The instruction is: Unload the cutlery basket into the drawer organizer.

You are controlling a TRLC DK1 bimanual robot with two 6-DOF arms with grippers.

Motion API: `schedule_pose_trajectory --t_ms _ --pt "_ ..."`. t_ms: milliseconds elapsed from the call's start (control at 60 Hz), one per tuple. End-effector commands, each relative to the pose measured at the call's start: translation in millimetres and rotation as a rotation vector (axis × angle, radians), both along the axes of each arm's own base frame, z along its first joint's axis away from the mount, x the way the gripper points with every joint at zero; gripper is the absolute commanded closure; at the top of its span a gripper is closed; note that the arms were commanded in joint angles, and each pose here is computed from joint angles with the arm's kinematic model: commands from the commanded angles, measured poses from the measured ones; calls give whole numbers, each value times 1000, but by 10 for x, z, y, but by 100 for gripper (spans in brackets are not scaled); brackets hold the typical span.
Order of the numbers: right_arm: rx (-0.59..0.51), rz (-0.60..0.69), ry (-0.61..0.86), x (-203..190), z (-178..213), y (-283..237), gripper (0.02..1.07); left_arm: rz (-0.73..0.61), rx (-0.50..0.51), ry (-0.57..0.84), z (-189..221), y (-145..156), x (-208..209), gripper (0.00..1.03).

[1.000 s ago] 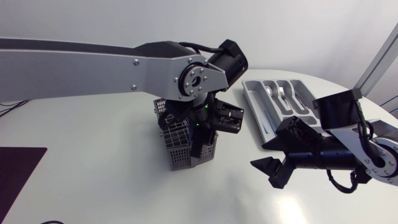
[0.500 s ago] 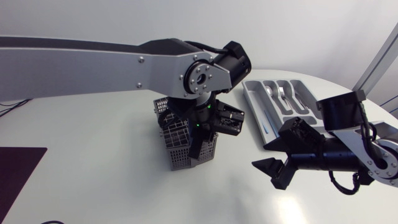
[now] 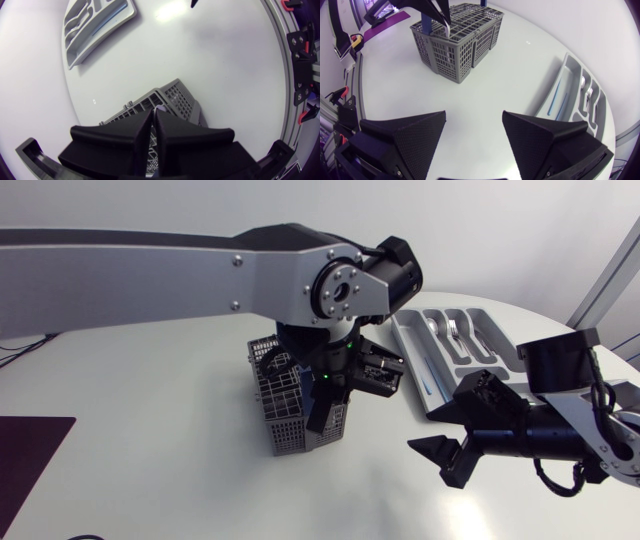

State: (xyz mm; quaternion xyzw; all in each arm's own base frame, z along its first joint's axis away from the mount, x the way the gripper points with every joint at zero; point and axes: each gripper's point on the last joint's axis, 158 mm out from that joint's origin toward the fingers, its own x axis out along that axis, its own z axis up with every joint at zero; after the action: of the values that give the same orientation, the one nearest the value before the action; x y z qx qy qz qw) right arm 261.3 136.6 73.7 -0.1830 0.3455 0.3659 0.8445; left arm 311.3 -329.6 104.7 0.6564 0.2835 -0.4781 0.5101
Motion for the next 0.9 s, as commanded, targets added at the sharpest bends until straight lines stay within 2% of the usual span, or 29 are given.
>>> schedule_pose_trajectory --t_ms 0,533,883 --pt "-5 12 7 -69 -59 -20 25 -7 -22 -25 232 -23 -64 93" --pt "24 20 -59 -112 149 40 25 -17 -42 -114 756 38 -160 93" --pt "54 13 -164 -123 448 113 25 34 -127 -147 1169 31 -168 92"
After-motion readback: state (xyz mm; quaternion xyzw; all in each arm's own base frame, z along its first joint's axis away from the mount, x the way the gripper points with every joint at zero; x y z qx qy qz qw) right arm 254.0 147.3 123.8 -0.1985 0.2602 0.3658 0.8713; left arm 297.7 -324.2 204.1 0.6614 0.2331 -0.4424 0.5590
